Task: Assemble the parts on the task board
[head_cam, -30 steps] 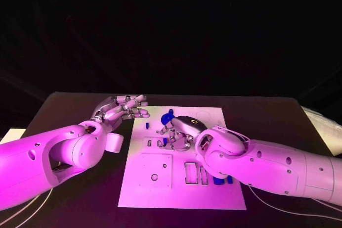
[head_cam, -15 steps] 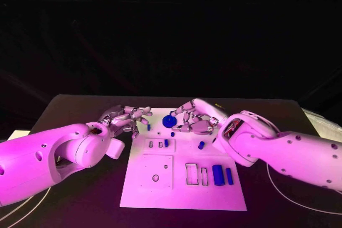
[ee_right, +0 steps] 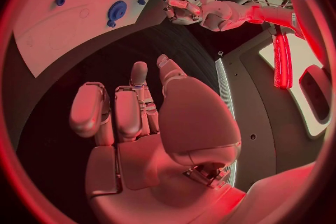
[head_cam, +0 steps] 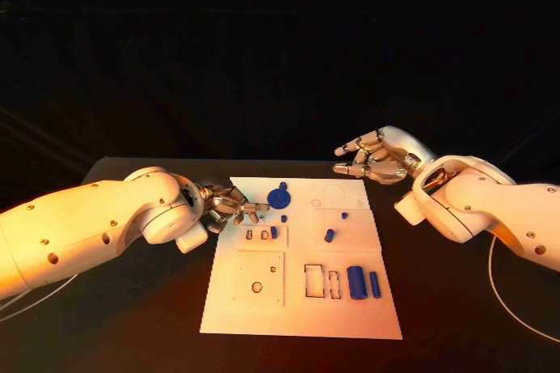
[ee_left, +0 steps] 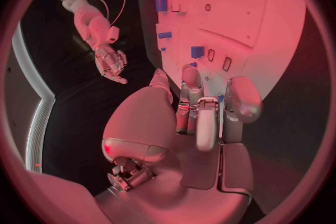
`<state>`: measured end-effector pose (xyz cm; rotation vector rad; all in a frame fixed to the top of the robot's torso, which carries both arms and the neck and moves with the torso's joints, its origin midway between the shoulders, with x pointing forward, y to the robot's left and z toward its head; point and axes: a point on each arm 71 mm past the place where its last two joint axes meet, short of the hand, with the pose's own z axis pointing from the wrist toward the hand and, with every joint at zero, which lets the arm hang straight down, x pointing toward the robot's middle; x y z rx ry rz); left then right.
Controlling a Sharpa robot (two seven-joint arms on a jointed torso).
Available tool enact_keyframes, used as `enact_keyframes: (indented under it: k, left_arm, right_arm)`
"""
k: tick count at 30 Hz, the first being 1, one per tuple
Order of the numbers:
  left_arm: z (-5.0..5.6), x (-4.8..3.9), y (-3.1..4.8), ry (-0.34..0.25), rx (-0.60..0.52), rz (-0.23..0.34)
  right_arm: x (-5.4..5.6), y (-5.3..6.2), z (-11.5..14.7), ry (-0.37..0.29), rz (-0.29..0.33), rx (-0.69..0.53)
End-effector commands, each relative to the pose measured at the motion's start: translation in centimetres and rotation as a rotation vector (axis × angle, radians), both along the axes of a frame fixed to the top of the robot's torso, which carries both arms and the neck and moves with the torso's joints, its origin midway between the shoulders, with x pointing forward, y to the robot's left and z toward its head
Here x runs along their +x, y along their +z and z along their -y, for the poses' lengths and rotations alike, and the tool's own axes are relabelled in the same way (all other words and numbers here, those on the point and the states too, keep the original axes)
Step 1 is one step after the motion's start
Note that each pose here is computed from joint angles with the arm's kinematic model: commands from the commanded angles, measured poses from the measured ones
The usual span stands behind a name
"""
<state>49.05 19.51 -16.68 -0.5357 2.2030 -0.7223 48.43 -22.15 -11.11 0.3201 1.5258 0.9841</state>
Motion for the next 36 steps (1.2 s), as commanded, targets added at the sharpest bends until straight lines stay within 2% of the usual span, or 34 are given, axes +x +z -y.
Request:
enact_keyframes:
  k: [1,9,15,19,27,36]
  left_arm:
    - [0.1,0.53,-0.37,-0.033,0.206,0.004]
    - [2.3,1.42,-0.31,-0.063,0.248,0.014]
    - [3.8,2.36,-0.15,-0.106,0.312,0.017]
    - [4.6,2.58,-0.23,-0.137,0.337,0.006]
    - [5.4,2.91,-0.66,-0.177,0.374,-0.021]
    - [6.0,3.47,-1.07,-0.184,0.389,-0.039]
  right_arm:
    - [0.1,-0.4,0.2,-0.031,-0.069,0.023]
    - [0.3,-0.6,0.3,-0.046,-0.090,0.009]
    - [0.4,-0.7,0.2,-0.046,-0.097,-0.006]
    - [0.5,-0.8,0.2,-0.045,-0.100,-0.013]
    - [0.5,-0.8,0.2,-0.048,-0.106,-0.016]
    - [0.5,-0.9,0.2,-0.046,-0.112,-0.019]
